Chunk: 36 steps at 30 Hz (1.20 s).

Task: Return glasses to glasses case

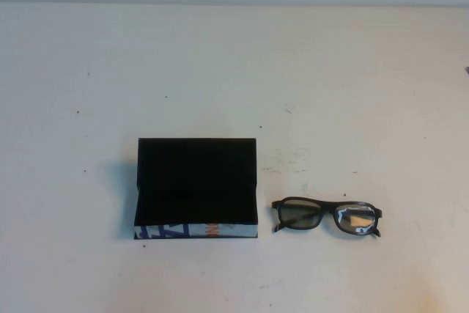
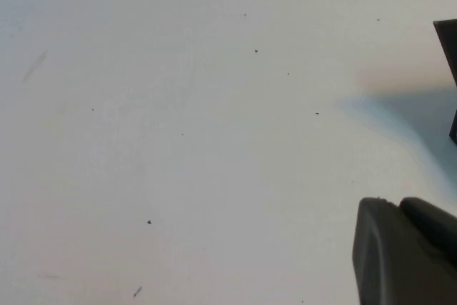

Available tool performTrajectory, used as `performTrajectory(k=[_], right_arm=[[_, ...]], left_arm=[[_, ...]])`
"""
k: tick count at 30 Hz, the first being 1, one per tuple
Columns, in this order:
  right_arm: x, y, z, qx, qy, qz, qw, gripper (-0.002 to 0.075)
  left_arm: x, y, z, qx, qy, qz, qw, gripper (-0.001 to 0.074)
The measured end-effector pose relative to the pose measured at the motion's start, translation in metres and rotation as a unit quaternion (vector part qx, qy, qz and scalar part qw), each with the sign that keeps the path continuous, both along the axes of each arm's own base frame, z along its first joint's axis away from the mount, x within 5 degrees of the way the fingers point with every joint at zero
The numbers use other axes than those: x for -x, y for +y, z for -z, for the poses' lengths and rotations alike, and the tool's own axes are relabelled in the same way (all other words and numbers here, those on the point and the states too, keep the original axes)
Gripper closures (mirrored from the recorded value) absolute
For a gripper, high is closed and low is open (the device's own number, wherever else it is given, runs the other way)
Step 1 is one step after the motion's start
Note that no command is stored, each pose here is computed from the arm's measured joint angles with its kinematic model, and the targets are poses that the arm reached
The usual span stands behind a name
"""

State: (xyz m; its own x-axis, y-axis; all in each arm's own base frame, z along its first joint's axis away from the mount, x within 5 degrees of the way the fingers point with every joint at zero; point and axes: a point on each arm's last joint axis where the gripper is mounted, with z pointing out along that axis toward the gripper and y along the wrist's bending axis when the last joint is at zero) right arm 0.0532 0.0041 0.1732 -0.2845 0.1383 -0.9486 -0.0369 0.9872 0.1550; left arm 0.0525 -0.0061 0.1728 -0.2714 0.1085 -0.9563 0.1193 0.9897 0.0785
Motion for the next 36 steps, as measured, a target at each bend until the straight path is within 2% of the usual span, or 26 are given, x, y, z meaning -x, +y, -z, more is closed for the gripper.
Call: performTrajectory(k=[27, 32, 36], right_arm=[[0.000, 0.000, -0.001, -0.006, -0.007, -0.001, 1.000, 0.0737], [-0.001, 0.004, -0.004, -0.070, -0.016, -0.004, 0.997, 0.0737], [-0.002, 0.007, -0.013, -0.176, -0.049, -0.002, 0.983, 0.0737]], left_arm=[[0.000, 0.000, 0.000, 0.000, 0.000, 0.000, 1.000, 0.0736], [0.000, 0.000, 0.000, 0.000, 0.000, 0.000, 1.000, 0.0736], [0.000, 0.000, 0.000, 0.000, 0.000, 0.000, 1.000, 0.0736]])
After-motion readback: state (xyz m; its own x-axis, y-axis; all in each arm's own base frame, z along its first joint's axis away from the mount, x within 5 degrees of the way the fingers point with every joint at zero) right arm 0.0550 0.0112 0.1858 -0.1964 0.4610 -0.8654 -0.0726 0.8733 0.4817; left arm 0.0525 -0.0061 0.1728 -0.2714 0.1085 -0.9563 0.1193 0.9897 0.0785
